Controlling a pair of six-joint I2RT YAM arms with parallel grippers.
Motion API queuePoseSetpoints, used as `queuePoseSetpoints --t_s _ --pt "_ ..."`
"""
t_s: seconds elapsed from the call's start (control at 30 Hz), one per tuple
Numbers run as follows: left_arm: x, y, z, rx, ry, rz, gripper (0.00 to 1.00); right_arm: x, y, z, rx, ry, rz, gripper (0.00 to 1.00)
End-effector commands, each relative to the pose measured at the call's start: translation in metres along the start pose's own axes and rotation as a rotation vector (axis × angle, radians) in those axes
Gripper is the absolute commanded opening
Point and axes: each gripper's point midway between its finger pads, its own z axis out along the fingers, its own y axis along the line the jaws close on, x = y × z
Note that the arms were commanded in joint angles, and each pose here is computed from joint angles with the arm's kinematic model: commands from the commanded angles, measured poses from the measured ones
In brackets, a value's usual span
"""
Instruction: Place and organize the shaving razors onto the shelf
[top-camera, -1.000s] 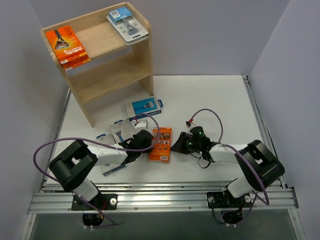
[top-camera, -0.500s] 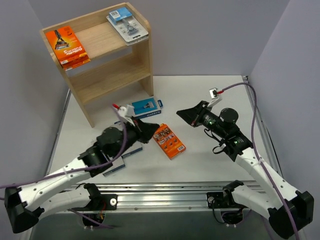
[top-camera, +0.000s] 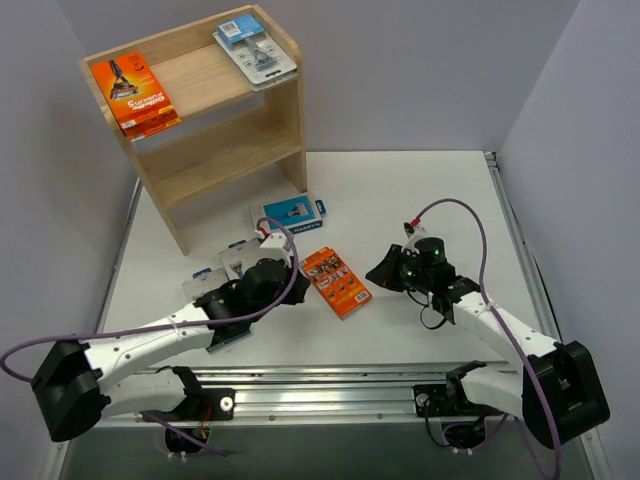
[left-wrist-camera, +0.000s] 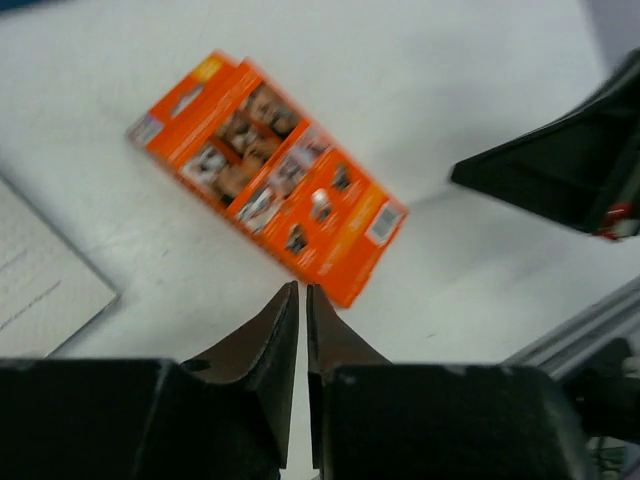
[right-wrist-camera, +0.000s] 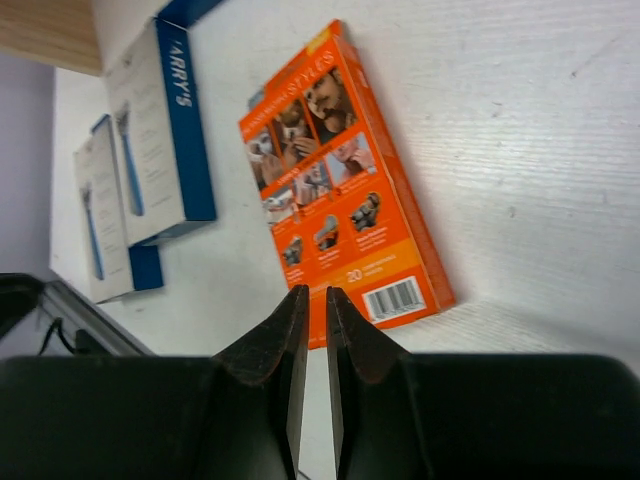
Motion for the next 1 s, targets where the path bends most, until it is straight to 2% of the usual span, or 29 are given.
queuePoseSetpoints --t_s 0.0,0.13,0.27,0.57,0.97 --pt "0.019 0.026 0.017 -0.109 0.044 -0.026 0.16 -0.002 -0.013 0.008 0.038 0.003 -0.062 0.08" --pt "0.039 0.056 0.048 -0.207 0.122 -0.012 0.13 0.009 -0.019 0.009 0.031 0.015 -0.04 0.06" --pt "0.037 0.082 0.068 -0.239 0.154 -0.046 0.12 0.019 -0.029 0.008 0.055 0.033 -0.035 0.05" --pt "0.022 0.105 0.11 -0.25 0.146 -0.037 0.12 0.036 -0.047 0.009 0.091 0.064 -0.027 0.05" --pt "0.055 0.12 0.138 -0.268 0.24 -0.075 0.08 0.034 -0.054 0.023 0.106 0.088 -0.039 0.04"
